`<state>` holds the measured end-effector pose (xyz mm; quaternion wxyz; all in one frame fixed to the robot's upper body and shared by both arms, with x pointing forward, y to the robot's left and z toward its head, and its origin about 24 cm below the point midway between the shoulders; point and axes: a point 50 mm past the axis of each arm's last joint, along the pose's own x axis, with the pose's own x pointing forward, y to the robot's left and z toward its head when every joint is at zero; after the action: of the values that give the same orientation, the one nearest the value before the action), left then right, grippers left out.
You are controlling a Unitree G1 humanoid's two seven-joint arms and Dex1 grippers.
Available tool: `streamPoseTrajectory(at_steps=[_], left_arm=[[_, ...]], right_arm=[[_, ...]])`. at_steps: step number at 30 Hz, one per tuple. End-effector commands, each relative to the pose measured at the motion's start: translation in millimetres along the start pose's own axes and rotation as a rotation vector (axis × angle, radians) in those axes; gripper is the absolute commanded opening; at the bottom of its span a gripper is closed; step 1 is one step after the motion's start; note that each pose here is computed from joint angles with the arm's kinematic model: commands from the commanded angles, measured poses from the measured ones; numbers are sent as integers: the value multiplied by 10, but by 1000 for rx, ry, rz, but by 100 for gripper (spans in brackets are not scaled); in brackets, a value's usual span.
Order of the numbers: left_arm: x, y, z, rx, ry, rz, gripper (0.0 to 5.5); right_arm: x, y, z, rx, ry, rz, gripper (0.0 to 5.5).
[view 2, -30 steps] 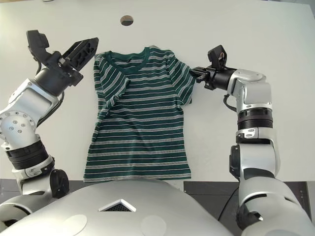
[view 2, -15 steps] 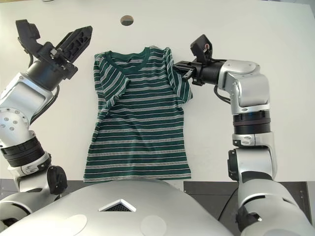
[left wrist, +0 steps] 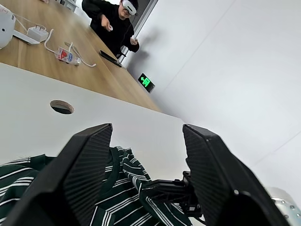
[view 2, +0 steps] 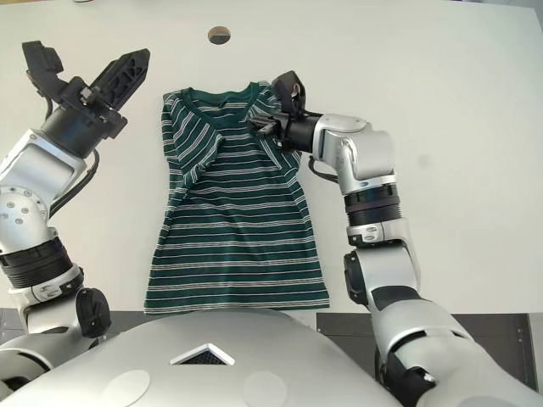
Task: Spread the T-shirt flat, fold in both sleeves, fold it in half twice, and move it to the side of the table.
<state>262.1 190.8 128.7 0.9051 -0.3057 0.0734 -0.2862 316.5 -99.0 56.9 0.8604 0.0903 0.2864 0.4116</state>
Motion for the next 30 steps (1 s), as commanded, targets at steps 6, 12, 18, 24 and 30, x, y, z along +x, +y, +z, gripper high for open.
streamPoseTrajectory(at_steps=[6, 12, 18, 24, 30], left_arm=[[11, 32, 20, 4, -1, 8, 280], [28, 53, 25, -8, 0, 10, 280], [33, 16, 33, -12, -11, 4, 280], [73, -63, 39, -22, -18, -3, 280], [118, -87, 52, -22, -13, -11, 280]], right_arm=[[12, -91, -36, -26, 10, -62, 144], [-22, -37, 41, -36, 1, -29, 255], [-116, 102, 149, -37, -24, 27, 356], [-269, 207, 258, -34, -51, 61, 457], [-157, 218, 385, -774, -88, -18, 511]])
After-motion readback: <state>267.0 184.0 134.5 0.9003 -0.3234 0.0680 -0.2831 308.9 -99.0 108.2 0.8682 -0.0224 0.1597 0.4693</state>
